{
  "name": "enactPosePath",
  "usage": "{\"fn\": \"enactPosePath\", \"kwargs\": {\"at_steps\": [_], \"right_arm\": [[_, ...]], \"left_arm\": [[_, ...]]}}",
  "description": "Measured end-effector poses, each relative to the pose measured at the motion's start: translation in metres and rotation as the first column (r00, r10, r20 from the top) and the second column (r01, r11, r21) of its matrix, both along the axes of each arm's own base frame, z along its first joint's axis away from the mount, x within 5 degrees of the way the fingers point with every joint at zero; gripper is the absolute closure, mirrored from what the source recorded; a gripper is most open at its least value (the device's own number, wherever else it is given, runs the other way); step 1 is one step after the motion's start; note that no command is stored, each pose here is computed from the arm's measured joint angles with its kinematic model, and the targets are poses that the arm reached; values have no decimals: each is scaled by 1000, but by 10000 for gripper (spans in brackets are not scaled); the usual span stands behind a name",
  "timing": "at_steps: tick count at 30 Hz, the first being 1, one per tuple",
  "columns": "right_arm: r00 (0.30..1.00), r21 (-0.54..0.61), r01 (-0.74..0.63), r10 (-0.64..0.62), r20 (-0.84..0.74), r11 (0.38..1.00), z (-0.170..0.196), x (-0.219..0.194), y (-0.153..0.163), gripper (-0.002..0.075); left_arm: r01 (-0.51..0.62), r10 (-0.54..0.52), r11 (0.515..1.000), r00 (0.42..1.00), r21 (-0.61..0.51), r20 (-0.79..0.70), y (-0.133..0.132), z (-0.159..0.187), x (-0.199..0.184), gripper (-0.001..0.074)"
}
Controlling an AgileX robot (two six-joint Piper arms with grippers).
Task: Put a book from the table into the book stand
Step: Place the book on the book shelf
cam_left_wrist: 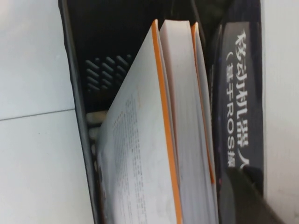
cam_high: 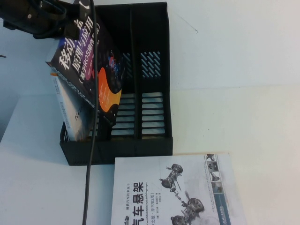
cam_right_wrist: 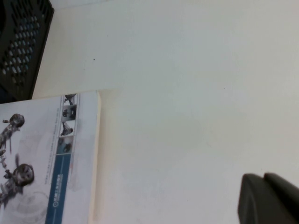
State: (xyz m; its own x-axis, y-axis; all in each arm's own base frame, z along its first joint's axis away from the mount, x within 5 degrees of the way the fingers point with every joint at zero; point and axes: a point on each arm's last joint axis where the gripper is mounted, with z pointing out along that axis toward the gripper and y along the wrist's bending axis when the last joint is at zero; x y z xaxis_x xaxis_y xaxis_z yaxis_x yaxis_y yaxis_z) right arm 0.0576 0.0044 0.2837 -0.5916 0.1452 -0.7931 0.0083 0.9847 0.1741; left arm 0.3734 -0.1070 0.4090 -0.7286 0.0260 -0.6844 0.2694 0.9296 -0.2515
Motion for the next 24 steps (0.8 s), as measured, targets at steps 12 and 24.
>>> {"fn": "enactPosePath", "kwargs": {"at_steps": [12,24], "right_arm": [[1000,3,-1,1,1,1000,0,0,0,727],[1000,5,-3,2,12,1000,1,1,0,727]], "left_arm": [[17,-19,999,997,-31,-68,-9,-22,15,622],[65,-68,996,996,-54,-61,-14,-26,18,622]]}}
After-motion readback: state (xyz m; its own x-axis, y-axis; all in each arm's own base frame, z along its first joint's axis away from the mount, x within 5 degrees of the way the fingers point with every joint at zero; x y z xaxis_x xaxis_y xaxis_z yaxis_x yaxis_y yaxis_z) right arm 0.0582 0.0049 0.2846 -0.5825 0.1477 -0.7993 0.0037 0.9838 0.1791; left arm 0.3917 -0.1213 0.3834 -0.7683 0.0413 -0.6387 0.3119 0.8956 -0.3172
